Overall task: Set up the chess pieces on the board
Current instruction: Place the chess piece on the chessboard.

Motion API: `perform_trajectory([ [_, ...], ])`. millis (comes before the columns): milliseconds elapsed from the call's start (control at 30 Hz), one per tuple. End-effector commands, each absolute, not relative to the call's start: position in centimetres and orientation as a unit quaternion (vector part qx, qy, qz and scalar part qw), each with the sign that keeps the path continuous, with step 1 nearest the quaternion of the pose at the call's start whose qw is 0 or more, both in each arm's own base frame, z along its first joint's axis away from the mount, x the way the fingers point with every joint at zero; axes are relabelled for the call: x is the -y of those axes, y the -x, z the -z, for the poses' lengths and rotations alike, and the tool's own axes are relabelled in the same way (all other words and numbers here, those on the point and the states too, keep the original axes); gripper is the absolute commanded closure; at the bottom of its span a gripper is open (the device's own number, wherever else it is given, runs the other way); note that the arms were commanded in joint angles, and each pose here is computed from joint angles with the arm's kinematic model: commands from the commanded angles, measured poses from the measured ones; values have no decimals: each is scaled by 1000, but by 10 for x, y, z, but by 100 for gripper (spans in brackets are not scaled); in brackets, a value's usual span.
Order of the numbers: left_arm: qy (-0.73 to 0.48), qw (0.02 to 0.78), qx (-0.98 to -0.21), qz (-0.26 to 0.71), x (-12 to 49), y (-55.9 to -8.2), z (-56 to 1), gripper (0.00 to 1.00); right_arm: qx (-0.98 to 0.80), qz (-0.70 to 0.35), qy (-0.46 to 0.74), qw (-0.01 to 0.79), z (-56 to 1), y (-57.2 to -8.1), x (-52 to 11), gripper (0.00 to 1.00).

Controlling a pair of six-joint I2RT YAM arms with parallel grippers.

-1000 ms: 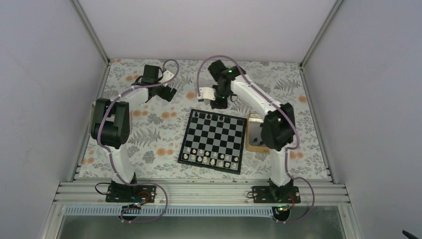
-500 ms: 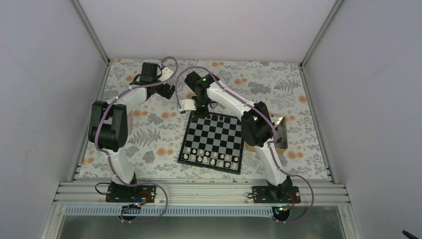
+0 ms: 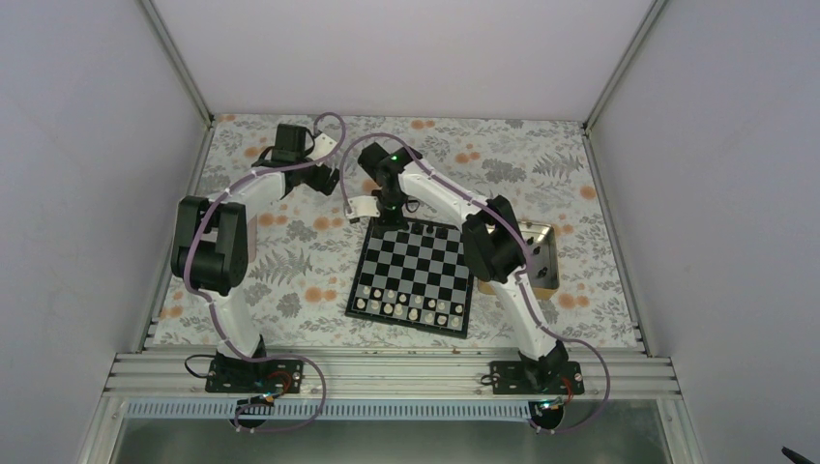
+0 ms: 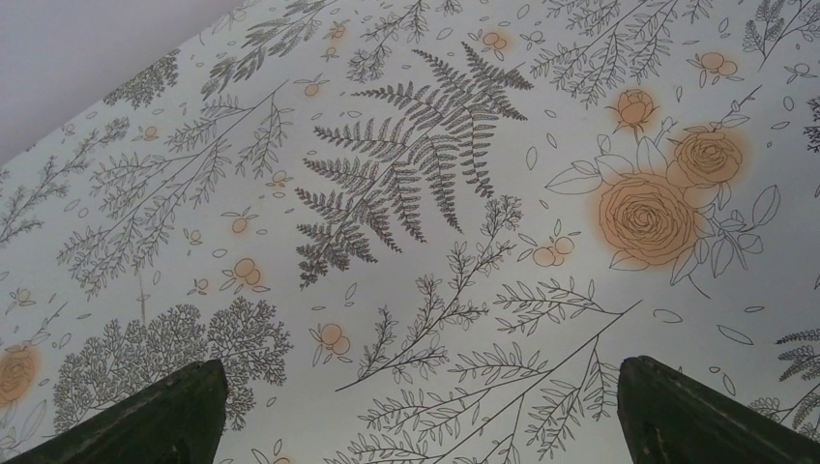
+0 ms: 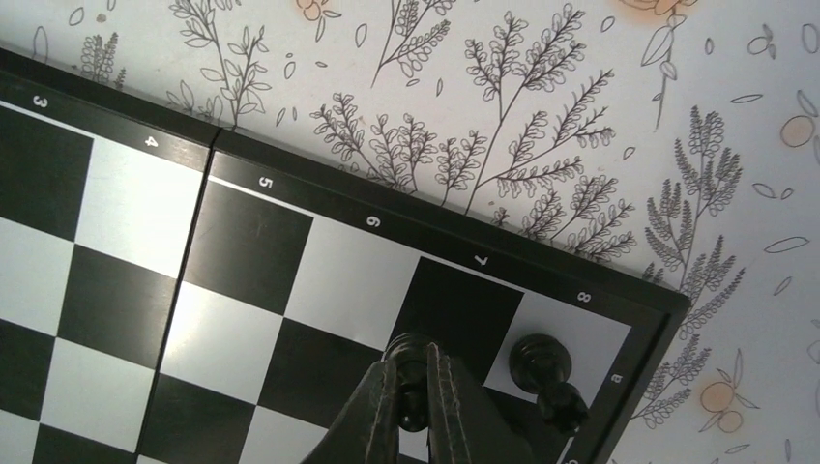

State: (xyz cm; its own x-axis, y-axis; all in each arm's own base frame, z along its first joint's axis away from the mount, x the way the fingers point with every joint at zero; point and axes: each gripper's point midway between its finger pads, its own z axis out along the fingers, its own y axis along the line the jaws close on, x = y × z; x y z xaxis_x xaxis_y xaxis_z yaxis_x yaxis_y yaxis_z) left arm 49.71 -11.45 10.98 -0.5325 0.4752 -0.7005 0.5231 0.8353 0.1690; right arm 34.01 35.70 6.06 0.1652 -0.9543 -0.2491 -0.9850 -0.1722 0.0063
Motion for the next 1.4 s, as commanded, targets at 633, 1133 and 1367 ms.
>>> perform_trajectory([
  [633,-283,416,-863,51,119,-495,-129,0,-637,-99,759,91,-48,-348,-369,87],
  [1133,-279,422,-861,45,116,-495,-135,0,-638,-71,748,167,-128,-353,-362,70],
  [1367,-270,427,-862,35,108,-499,-142,0,-678,-58,706,196,-188,-349,-293,68],
])
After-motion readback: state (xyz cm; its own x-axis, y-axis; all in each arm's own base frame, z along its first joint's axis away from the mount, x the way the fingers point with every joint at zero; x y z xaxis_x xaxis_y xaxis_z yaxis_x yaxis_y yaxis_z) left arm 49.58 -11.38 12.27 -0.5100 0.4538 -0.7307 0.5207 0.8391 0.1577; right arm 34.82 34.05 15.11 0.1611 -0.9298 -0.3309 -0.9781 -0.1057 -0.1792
